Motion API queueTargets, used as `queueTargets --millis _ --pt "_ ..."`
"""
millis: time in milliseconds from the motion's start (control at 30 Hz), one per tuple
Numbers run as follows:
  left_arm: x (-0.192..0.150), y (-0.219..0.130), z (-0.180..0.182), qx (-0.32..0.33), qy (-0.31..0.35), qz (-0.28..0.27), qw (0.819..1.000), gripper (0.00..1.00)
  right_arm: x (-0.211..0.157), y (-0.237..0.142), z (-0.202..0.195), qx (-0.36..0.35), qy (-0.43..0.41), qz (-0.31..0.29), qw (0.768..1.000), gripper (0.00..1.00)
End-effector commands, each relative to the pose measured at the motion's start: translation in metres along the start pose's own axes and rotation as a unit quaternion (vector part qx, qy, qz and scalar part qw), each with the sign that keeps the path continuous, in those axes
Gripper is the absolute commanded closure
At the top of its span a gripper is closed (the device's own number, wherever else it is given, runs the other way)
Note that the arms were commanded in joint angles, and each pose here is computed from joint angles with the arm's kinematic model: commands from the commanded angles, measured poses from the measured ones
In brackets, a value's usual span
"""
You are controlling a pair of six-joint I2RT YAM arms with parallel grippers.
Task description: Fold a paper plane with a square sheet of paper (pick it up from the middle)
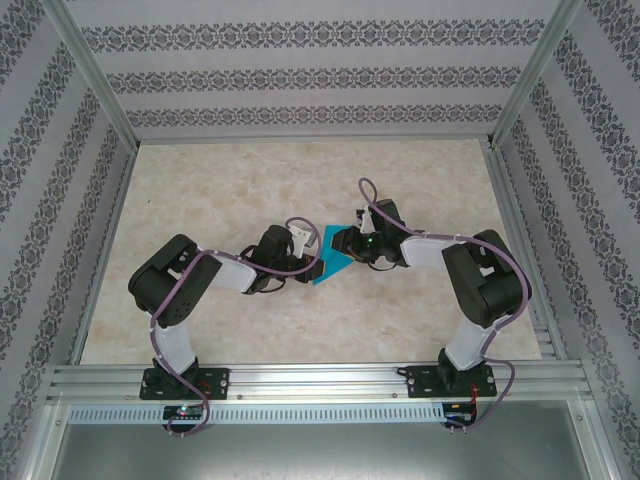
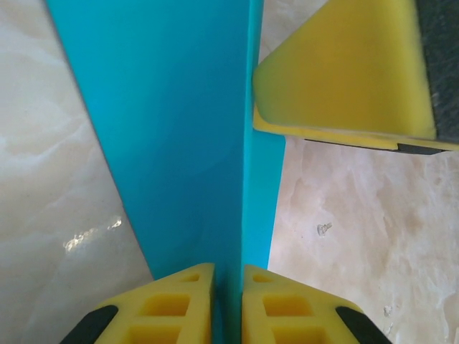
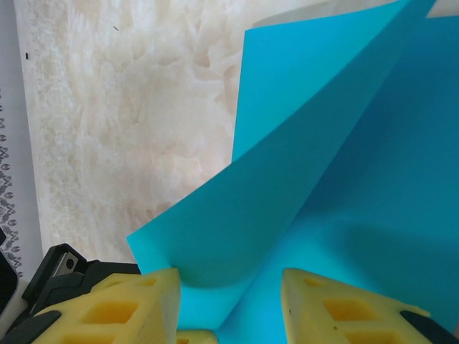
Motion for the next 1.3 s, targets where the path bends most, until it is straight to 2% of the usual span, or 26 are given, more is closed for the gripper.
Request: queueTargets --millis 0,200,467,700,1000,1267 --pt "0.008 0.001 0.0 -0.012 -0.017 -0.005 1.0 0.81 0.002 0.008 0.005 0.009 -0.018 0.005 1.0 0.58" --pt "0.008 0.001 0.0 -0.016 -0.029 0.008 0.999 0.73 0.001 0.011 -0.006 -0.022 -0.015 0.011 1.0 0.55" --pt "0.009 -0.009 -0.006 -0.02 -0.037 0.016 0.999 0.67 -0.003 0.012 -0.013 -0.051 -0.021 0.025 0.998 0.5" --pt "0.008 -0.021 -0.004 0.012 -0.041 0.018 0.999 0.61 -0.004 0.015 -0.016 -0.06 -0.023 0.033 0.997 0.48" --pt "-0.011 -0.028 -0.005 0.048 -0.037 0.053 0.997 0.64 -0.002 0.017 -0.006 -0.042 -0.028 0.036 0.998 0.43" --pt "-0.017 -0.021 -0.007 0.049 -0.038 0.065 0.996 0.73 -0.002 0.018 -0.004 -0.042 -0.029 0.036 0.998 0.4"
Point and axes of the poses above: each hand's point on the last joint's axis, 136 mm out from that joint toward the fingers, its own y axis out along the fingers, its own z axis along the line the jaws close on, x = y × z, the point moved 2 cm from there along -y, back along the fingers, and after that the axes turned 1 degree about -y, right-handed, at the moved point
